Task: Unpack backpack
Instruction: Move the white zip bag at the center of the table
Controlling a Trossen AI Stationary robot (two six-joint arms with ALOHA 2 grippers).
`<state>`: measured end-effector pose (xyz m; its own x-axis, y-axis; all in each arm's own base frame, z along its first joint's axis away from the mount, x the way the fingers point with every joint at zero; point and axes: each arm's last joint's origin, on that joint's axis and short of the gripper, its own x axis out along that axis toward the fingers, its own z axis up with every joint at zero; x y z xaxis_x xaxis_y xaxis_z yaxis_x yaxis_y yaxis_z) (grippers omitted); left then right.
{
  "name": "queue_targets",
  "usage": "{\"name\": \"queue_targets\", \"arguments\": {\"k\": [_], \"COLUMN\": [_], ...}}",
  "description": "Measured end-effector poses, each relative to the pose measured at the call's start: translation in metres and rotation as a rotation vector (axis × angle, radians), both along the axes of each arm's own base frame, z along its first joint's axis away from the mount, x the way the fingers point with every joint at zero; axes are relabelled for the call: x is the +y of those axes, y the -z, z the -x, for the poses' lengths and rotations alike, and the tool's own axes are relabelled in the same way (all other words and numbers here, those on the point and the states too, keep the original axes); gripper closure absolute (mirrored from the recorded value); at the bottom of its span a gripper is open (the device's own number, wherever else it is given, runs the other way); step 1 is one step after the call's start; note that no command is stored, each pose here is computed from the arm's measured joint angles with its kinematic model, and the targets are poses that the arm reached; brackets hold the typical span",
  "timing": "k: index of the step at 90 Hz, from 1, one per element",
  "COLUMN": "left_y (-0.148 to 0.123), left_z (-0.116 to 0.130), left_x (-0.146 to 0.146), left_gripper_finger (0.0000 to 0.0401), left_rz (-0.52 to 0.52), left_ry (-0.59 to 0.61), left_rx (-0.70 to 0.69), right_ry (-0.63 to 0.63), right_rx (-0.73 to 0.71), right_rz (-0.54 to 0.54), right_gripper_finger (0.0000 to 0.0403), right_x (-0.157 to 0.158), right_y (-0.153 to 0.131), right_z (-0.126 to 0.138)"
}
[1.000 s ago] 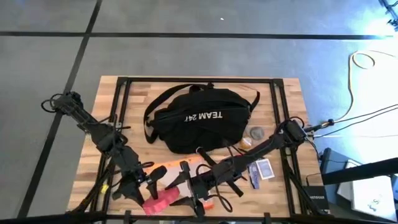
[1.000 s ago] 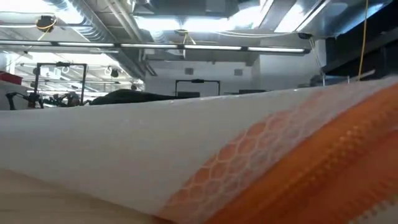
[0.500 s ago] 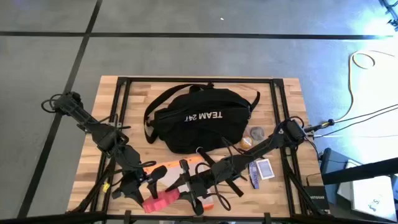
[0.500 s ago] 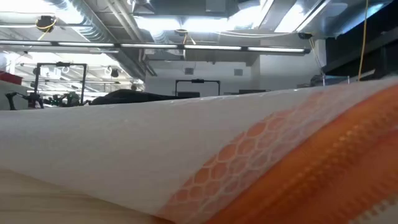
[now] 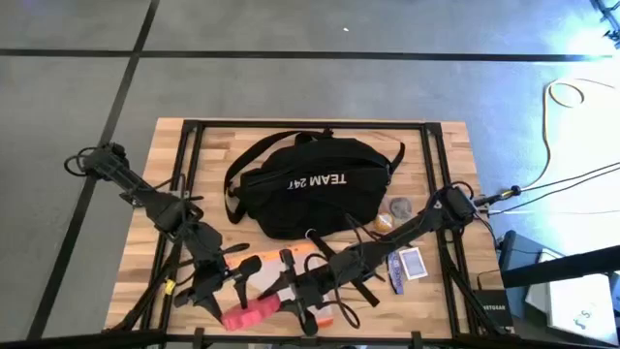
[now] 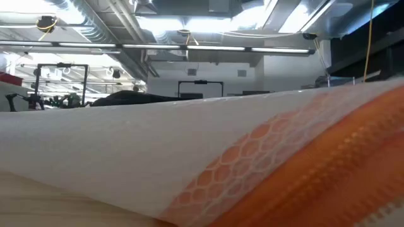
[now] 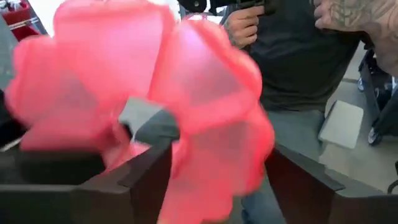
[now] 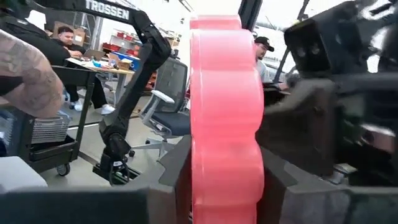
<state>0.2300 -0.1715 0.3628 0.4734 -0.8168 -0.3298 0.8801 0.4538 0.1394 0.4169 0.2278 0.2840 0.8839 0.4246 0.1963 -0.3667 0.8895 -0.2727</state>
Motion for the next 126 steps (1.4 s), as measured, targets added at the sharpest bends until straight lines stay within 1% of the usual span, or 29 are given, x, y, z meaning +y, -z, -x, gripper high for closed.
{"name": "queue_targets", "arguments": {"k": [10, 17, 26, 31, 34, 38, 48, 55, 65, 70, 77, 84, 89, 94, 104, 109, 112, 115, 121, 126], "left_y": [0.0, 0.002, 0.003, 0.004, 0.005, 0.007, 0.017, 0.029, 0.055, 0.07, 0.093, 0.113, 0.124, 0.134, 0.145, 0.149, 0.151, 0.153, 0.155, 0.156], "left_z": [0.0, 0.002, 0.009, 0.013, 0.015, 0.017, 0.023, 0.029, 0.037, 0.042, 0.048, 0.055, 0.061, 0.066, 0.074, 0.077, 0.079, 0.08, 0.081, 0.082], "left_x": [0.0, 0.002, 0.011, 0.016, 0.018, 0.022, 0.033, 0.039, 0.047, 0.051, 0.058, 0.062, 0.064, 0.064, 0.06, 0.058, 0.056, 0.055, 0.051, 0.048], "left_gripper_finger": [0.0121, 0.0108, 0.0104, 0.0103, 0.0103, 0.0103, 0.0103, 0.0103, 0.0103, 0.0103, 0.0103, 0.0103, 0.0103, 0.0103, 0.0103, 0.0103, 0.0103, 0.0103, 0.0103, 0.0103], "left_rz": [0.001, -0.015, -0.04, -0.057, -0.073, -0.098, -0.184, -0.254, -0.351, -0.378, -0.362, -0.32, -0.304, -0.296, -0.301, -0.302, -0.298, -0.293, -0.272, -0.251], "left_ry": [-0.001, -0.013, -0.049, -0.093, -0.132, -0.215, -0.479, -0.673, -0.938, -1.06, -1.223, -1.349, -1.397, -1.436, -1.461, -1.467, -1.468, -1.466, -1.456, -1.447], "left_rx": [0.004, 0.032, 0.109, 0.165, 0.196, 0.237, 0.367, 0.466, 0.547, 0.591, 0.67, 0.778, 0.851, 0.886, 0.879, 0.882, 0.878, 0.873, 0.845, 0.821], "right_ry": [-0.005, -0.007, -0.033, -0.043, -0.05, -0.053, -0.073, -0.041, 0.089, 0.153, 0.238, 0.401, 0.543, 0.7, 0.971, 1.083, 1.111, 1.095, 1.074, 1.066], "right_rx": [-0.001, 0.021, 0.131, 0.217, 0.273, 0.358, 0.614, 0.802, 1.045, 1.151, 1.281, 1.397, 1.464, 1.497, 1.453, 1.419, 1.406, 1.4, 1.426, 1.483], "right_rz": [0.0, 0.013, 0.064, 0.064, 0.052, 0.03, -0.012, -0.048, -0.082, -0.098, -0.121, -0.127, -0.098, -0.07, -0.038, -0.052, -0.085, -0.104, -0.076, -0.074], "right_gripper_finger": [0.0304, 0.0304, 0.0304, 0.0304, 0.0304, 0.0304, 0.0304, 0.0304, 0.0304, 0.0304, 0.0304, 0.0304, 0.0304, 0.0304, 0.0304, 0.0304, 0.0304, 0.0304, 0.0304, 0.0304], "right_x": [0.001, 0.001, 0.003, 0.003, 0.004, 0.004, 0.008, 0.009, 0.008, 0.005, -0.002, -0.019, -0.031, -0.043, -0.061, -0.066, -0.065, -0.062, -0.056, -0.051], "right_y": [0.0, 0.001, 0.002, 0.001, 0.001, 0.003, 0.013, 0.018, 0.023, 0.023, 0.018, 0.009, 0.003, -0.005, -0.023, -0.028, -0.029, -0.028, -0.024, -0.019], "right_z": [0.001, 0.001, 0.006, 0.011, 0.014, 0.017, 0.031, 0.045, 0.069, 0.081, 0.1, 0.121, 0.14, 0.159, 0.193, 0.206, 0.21, 0.212, 0.22, 0.225]}}
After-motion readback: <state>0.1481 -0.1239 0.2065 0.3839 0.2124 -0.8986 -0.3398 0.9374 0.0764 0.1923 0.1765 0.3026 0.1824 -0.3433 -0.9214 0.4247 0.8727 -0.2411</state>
